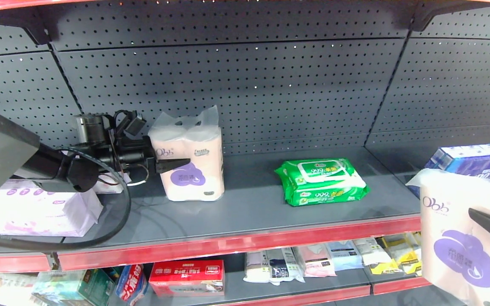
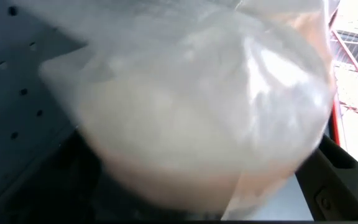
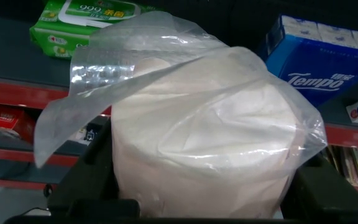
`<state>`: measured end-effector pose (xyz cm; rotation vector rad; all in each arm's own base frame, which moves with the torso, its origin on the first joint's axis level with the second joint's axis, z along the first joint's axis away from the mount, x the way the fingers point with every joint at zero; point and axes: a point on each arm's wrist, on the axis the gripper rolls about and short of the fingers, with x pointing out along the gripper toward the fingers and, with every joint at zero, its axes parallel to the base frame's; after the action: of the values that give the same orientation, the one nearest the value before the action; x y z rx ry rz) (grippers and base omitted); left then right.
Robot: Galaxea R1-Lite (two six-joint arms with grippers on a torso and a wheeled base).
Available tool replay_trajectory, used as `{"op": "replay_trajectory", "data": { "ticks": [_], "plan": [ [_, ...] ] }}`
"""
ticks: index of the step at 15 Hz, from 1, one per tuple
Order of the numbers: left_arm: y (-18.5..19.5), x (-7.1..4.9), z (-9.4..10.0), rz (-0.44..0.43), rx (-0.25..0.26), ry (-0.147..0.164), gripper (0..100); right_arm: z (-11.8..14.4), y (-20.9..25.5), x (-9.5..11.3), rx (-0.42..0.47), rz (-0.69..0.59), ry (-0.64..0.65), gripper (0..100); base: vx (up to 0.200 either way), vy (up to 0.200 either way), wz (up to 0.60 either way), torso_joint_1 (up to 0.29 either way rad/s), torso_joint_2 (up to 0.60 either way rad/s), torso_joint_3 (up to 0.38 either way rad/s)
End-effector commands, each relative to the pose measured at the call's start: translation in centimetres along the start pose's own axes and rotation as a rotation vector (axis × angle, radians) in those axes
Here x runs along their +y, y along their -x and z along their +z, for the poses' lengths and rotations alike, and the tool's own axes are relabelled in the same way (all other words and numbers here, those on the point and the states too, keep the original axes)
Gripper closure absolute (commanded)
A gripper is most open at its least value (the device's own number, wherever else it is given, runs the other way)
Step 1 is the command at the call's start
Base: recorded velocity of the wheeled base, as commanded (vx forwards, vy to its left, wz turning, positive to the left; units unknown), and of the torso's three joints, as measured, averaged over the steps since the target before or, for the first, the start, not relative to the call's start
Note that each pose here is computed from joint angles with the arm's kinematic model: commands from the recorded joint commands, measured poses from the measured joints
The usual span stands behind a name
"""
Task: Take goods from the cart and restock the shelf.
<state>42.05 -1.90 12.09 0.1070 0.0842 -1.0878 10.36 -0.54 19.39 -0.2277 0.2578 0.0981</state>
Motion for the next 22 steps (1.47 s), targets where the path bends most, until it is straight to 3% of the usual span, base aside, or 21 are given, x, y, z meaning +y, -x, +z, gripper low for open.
{"op": "replay_trajectory", "data": {
  "ticks": [1,8,10,13,14,19,22],
  "plan": [
    [-0.1,-0.1,0.2,-0.007,-0.003,0.007,0,0.0,-0.1,0.0,0.002,0.001,0.000,100,0.000,0.000,0.00,0.000,0.00,0.000],
    [-0.9,-0.6,0.2,-0.031,-0.004,0.013,0,0.1,-0.3,-0.1,0.006,0.003,0.000,100,0.000,0.000,0.00,0.000,0.00,0.000],
    [-1.2,-0.8,0.4,-0.040,-0.005,0.028,0,0.0,-0.3,0.0,0.009,0.003,-0.001,100,0.000,0.000,0.00,0.000,0.00,0.000],
    [-1.3,-0.7,0.6,-0.042,-0.010,0.018,0,0.0,-0.2,0.0,0.009,0.003,-0.001,100,0.000,0.000,0.00,0.000,0.00,0.000],
    [-1.4,-0.7,0.5,-0.043,-0.009,0.018,100,0.0,-0.2,0.0,0.009,0.003,-0.001,100,0.000,0.000,0.00,0.000,0.00,0.000],
    [-1.0,-1.1,-0.1,-0.043,0.000,0.028,100,0.0,-0.3,0.0,0.012,0.002,-0.002,100,0.000,0.000,0.00,0.000,0.00,0.000],
    [-0.4,-2.0,-0.9,-0.027,-0.031,-0.006,100,-0.1,-0.3,0.0,0.015,0.004,-0.002,100,0.000,0.000,0.00,0.000,0.00,0.000]
  ]
}}
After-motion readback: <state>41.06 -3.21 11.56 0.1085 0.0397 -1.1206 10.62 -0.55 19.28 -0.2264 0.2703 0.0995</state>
